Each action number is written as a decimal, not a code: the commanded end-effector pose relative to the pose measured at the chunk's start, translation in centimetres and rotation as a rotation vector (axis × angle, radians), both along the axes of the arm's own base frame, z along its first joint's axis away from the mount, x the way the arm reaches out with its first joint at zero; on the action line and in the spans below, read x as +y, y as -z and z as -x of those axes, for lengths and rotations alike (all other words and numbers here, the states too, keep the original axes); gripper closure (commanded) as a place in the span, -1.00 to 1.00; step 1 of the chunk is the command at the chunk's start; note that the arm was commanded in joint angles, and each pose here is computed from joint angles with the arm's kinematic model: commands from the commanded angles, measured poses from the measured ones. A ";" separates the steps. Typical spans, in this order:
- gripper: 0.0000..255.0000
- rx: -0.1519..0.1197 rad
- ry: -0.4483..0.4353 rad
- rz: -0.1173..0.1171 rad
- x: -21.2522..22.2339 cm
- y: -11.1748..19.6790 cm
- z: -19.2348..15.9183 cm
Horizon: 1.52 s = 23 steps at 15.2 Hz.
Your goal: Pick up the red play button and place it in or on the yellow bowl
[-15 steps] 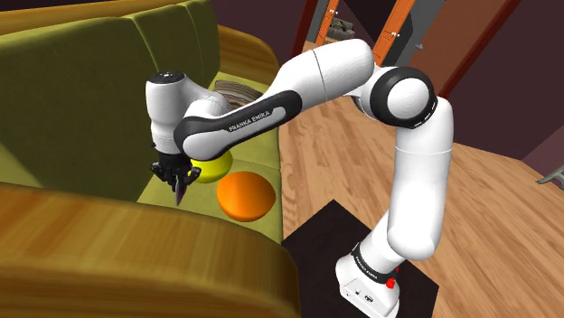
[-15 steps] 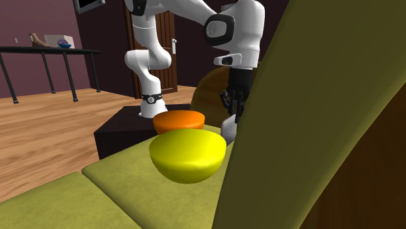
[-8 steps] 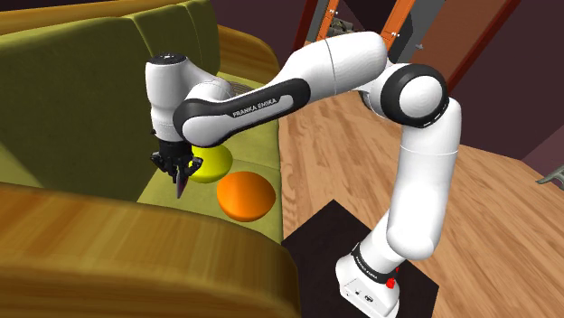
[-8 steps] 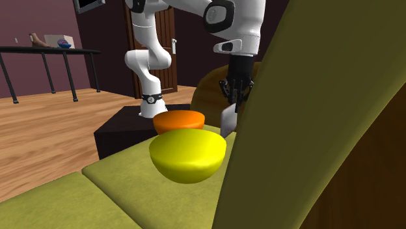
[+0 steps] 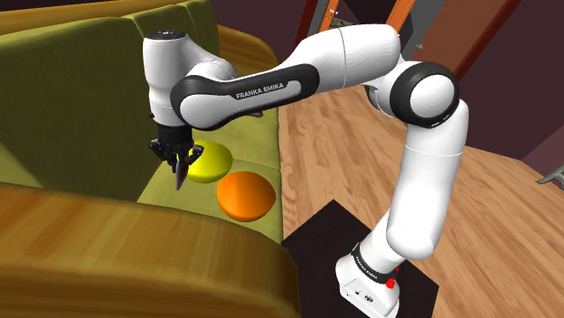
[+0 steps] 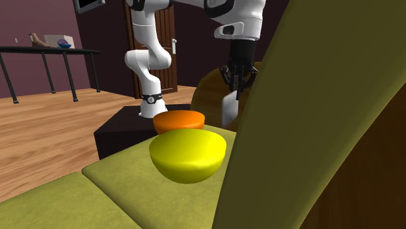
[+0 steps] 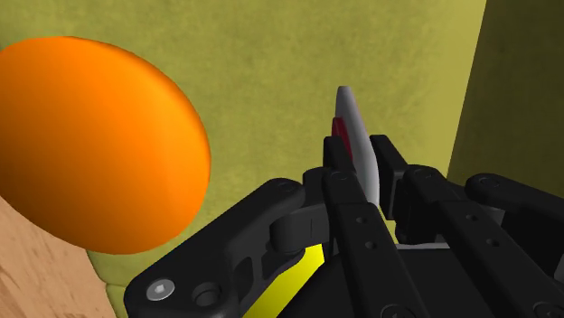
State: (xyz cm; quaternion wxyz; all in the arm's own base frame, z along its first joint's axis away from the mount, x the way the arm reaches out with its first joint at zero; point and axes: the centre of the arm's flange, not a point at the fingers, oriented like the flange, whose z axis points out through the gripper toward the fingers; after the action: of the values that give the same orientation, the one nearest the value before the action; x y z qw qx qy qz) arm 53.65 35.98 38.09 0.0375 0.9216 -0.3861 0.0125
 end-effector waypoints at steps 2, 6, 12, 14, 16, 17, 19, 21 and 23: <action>1.00 0.000 0.000 0.000 -0.1 -1.7 0.0; 1.00 0.000 0.000 0.000 -0.1 -3.8 0.0; 1.00 0.000 0.000 0.000 -1.2 -6.2 -0.7; 1.00 0.000 0.000 0.000 -3.3 -6.8 -2.1; 1.00 0.000 0.000 0.000 -5.5 -7.4 -3.4; 1.00 0.000 0.000 0.000 -6.6 -7.7 -4.1; 1.00 0.000 0.000 0.000 -8.8 -8.3 -5.5; 1.00 0.000 0.000 0.000 -11.0 -8.9 -6.8; 1.00 0.000 0.000 0.000 -13.8 -9.6 -8.6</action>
State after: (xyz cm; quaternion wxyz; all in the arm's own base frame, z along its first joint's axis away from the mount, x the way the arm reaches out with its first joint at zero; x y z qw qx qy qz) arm 61.18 23.70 47.31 0.0375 0.9213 -0.3869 0.0123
